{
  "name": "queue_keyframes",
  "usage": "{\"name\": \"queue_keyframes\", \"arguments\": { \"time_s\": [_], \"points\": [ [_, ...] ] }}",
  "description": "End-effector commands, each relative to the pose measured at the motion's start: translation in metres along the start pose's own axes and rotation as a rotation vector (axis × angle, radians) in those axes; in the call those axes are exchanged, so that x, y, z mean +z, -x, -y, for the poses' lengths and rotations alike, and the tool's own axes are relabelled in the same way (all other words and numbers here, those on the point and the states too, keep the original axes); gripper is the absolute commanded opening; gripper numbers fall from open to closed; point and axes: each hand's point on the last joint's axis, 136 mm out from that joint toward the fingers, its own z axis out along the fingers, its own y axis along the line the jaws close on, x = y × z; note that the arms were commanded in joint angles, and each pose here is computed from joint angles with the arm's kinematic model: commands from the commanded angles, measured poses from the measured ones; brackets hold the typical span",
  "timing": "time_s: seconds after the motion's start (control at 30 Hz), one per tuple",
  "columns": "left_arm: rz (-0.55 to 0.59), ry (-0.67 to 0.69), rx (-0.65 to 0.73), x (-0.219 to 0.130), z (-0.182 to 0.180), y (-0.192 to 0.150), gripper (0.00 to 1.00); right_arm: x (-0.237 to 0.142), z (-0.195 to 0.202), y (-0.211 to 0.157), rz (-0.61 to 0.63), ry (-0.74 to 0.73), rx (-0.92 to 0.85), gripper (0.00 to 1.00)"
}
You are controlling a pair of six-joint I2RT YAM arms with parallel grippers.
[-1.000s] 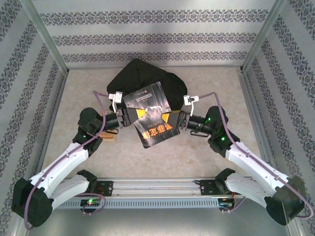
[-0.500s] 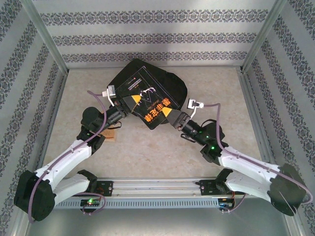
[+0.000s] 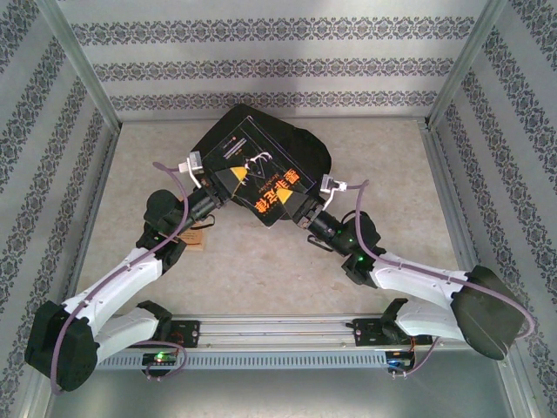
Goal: Pack the student bag
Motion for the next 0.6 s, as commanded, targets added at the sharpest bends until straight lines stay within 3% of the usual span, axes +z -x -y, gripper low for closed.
{"name": "queue_keyframes", "arguments": {
  "time_s": [0.0, 0.03, 0.07, 0.13, 0.27, 0.4, 0.57],
  "points": [
    [-0.087, 0.077, 0.116, 0.008, -0.004, -0.004, 0.34, -0.011, -0.005, 0.023, 0.069, -0.055, -0.083, 0.00],
    [-0.136, 0.133, 0.163, 0.014, -0.010, -0.007, 0.41, -0.022, 0.001, 0.031, 0.081, -0.139, -0.109, 0.00],
    [-0.194, 0.194, 0.194, 0.019, -0.019, -0.010, 0.46, -0.039, 0.028, 0.037, 0.078, -0.338, -0.154, 0.00],
    [-0.288, 0.312, 0.251, 0.026, -0.038, -0.013, 0.51, -0.074, 0.040, 0.059, 0.121, -0.572, -0.284, 0.00],
    [-0.470, 0.516, 0.417, 0.040, -0.071, -0.022, 0.59, -0.145, 0.045, 0.106, 0.255, -0.870, -0.425, 0.00],
    [-0.689, 0.672, 0.622, 0.060, -0.096, -0.046, 0.67, -0.196, 0.052, 0.131, 0.343, -1.018, -0.396, 0.00],
    [-0.862, 0.765, 0.829, 0.089, -0.120, -0.075, 0.73, -0.224, 0.054, 0.145, 0.400, -1.081, -0.363, 0.00]
  ]
}}
